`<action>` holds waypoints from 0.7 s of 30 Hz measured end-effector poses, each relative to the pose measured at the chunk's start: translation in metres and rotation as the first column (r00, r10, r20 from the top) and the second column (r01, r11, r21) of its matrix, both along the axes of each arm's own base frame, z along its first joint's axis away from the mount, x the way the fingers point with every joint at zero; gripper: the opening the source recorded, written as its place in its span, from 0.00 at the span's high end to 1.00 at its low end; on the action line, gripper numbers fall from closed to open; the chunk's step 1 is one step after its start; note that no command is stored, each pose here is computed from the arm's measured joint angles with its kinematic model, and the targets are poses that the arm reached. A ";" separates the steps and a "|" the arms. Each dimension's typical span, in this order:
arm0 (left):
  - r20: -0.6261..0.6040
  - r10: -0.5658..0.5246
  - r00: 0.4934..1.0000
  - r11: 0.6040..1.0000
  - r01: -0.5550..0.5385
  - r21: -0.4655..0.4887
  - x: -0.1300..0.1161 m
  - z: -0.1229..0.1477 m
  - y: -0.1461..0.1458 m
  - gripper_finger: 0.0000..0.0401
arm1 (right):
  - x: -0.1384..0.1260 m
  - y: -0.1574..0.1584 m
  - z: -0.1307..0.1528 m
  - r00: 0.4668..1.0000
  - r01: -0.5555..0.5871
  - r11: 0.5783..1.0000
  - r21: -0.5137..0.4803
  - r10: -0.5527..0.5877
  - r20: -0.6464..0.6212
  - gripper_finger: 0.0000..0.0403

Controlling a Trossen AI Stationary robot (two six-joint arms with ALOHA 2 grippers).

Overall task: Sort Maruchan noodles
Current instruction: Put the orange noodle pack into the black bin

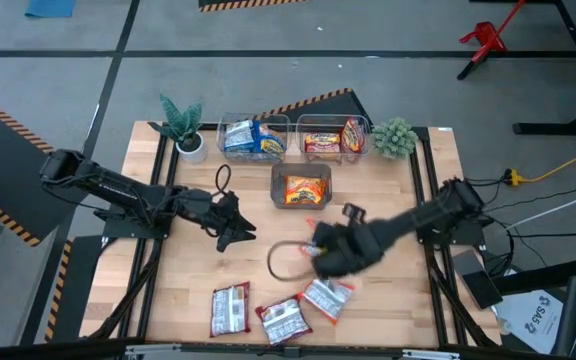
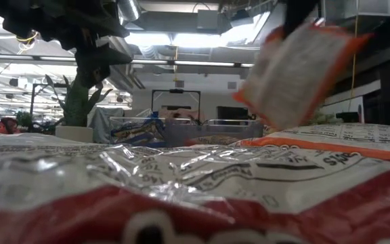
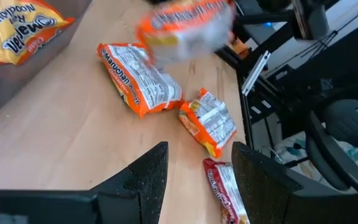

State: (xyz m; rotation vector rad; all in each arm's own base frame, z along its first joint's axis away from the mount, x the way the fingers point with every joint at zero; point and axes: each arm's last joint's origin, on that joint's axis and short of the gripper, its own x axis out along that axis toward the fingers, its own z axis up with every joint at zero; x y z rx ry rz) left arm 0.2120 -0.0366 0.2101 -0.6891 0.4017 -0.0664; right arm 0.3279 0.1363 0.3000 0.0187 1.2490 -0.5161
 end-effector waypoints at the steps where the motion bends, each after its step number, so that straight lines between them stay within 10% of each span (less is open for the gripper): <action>1: -0.003 -0.006 1.000 1.000 0.005 -0.004 0.000 0.000 0.001 0.57 | 0.004 -0.009 0.003 1.000 -0.008 1.000 -0.011 0.008 -0.003 1.00; 11: -0.058 -0.050 0.997 0.997 0.047 -0.053 0.000 -0.005 0.015 0.57 | 0.029 -0.112 0.021 0.997 -0.017 0.997 -0.074 0.012 -0.074 1.00; 21: -0.058 0.029 0.998 0.998 -0.032 -0.057 0.001 -0.005 0.034 0.57 | 0.052 -0.171 0.028 0.958 -0.287 0.944 -0.162 0.284 -0.044 1.00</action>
